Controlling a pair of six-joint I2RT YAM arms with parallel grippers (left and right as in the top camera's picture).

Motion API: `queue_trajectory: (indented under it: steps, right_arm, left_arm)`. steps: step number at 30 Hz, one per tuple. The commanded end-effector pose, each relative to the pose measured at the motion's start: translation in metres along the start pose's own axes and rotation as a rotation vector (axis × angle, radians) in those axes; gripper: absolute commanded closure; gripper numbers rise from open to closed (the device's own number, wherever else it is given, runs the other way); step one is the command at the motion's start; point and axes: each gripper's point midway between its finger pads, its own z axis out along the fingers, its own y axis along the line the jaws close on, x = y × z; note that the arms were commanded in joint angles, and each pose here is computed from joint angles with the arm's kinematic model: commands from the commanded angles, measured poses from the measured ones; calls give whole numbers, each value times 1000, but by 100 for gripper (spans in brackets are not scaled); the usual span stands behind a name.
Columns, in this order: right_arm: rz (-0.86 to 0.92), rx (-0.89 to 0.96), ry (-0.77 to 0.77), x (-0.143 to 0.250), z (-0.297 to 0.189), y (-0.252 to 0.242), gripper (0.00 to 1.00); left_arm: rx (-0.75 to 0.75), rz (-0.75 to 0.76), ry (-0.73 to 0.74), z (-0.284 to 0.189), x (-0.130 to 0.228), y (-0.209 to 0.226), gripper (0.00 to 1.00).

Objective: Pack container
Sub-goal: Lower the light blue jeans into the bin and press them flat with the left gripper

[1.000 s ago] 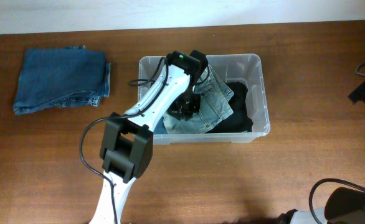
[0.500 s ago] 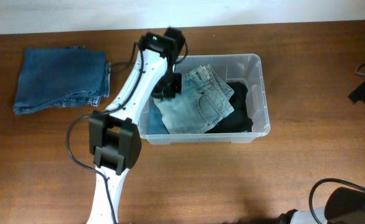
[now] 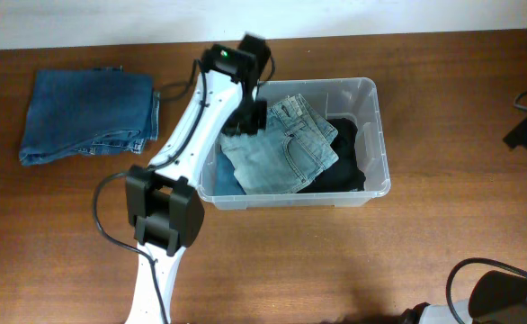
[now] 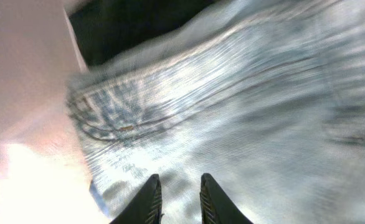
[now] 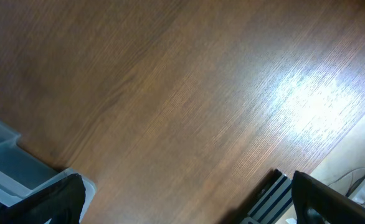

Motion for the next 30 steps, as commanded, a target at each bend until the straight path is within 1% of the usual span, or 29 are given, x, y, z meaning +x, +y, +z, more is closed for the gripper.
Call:
queue_trajectory:
  steps: [1,3,8,13,16,17,18,21,24,26,28,30]
  right_arm:
    - [19,1,-9,-1,-2,-3,1]
    - [19,1,-9,-1,-2,-3,1]
    - [19,1,-9,-1,-2,-3,1]
    - [19,1,-9,-1,-2,-3,2]
    - [19,1,-9,-1,-2,-3,2]
    - [19,1,-9,-1,-2,-3,1]
    - [19,1,-9,-1,-2,-3,1]
    - [19,1,-9,-1,-2,-3,1]
    - [19,1,-9,-1,-2,-3,1]
    - [19,1,-9,-1,-2,-3,1]
    - [19,1,-9,-1,-2,-3,1]
    - [19,1,-9,-1,-2,-3,1]
  left_arm:
    - [70,75,-103,-35,-9,-36,78]
    - [75,115,-106,-32,-4,-55,78]
    - [66,151,-62,3,14,-86,75]
    - [37,200,16,49,41,-99,74]
    - [22,212,51,76,54,-99,74]
    - [19,212,57,82,57,-97,72]
    - [17,212,61,86,58,-96,66]
    - [28,211,35,77,50,-98,62]
    - [60,204,-38,45,28,-102,59]
    - [79,190,-100,17,11,-102,55]
    - [50,165,-171,0,-8,-91,55]
    - [-8,136,-210,-4,-21,-71,55]
